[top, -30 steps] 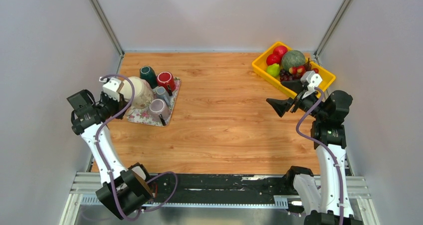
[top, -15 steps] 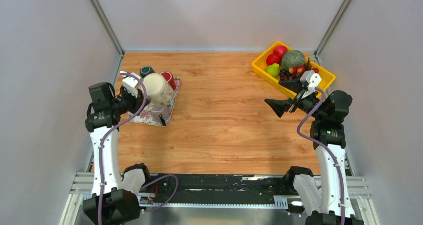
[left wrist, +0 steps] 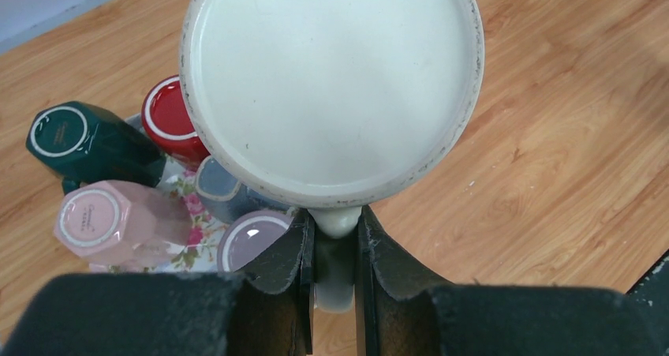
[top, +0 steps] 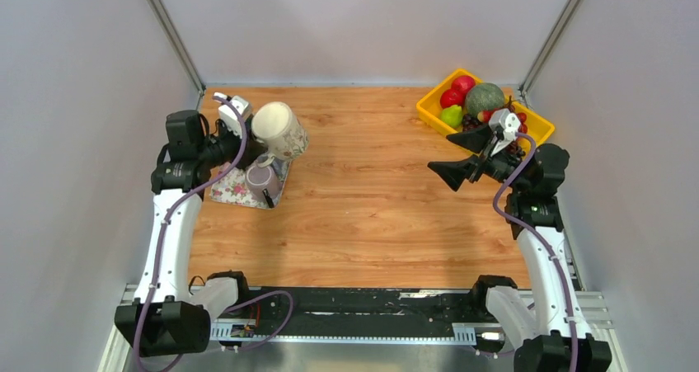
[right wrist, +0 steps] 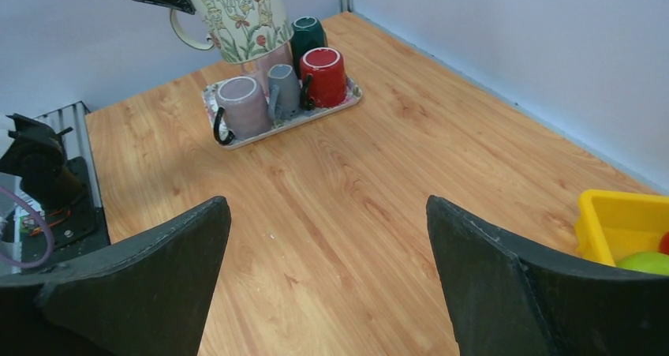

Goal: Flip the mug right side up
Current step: Turn over the cup on the tray.

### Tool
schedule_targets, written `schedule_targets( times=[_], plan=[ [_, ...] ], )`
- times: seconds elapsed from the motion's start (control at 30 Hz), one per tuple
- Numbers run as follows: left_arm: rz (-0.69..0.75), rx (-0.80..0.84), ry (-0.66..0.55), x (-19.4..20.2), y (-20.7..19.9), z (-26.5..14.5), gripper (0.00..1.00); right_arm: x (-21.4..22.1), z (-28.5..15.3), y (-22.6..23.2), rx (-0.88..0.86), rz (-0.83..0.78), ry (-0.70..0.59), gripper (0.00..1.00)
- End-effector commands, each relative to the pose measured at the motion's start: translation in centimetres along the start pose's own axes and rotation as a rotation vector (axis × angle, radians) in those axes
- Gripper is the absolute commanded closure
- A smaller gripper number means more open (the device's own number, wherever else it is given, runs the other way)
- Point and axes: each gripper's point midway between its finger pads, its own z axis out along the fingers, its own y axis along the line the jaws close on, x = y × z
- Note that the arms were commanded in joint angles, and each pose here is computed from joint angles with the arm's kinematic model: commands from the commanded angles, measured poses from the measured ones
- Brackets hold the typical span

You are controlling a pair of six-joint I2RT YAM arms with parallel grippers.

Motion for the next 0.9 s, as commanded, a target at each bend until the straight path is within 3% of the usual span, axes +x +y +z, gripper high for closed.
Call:
schedule_targets(
  times=[0.0, 0.33, 0.73, 0.87],
  plan=[
    [0.097, 0.04, -0.217, -7.9, -1.1, -0.6, 1.0, -0.7, 1.1, 0.5, -0.038, 0.029, -0.034, 0.0],
    [-0.02, 0.234, -0.304, -11.1, -4.2, 1.4, 1.0, 1.1, 4.2, 1.7, -0.163, 0.212, -0.031, 0.0],
    [-0.197, 0.469, -0.436, -14.2, -8.0, 4.0, 1.0, -0.2, 7.6, 1.3, -0.205, 0.363, -0.153, 0.0],
    [-0.229, 0.479, -0.457, -14.5, -8.1, 5.2, 1.0, -0.5, 8.5, 1.6, -0.243, 0.41, -0.198, 0.0]
  ],
)
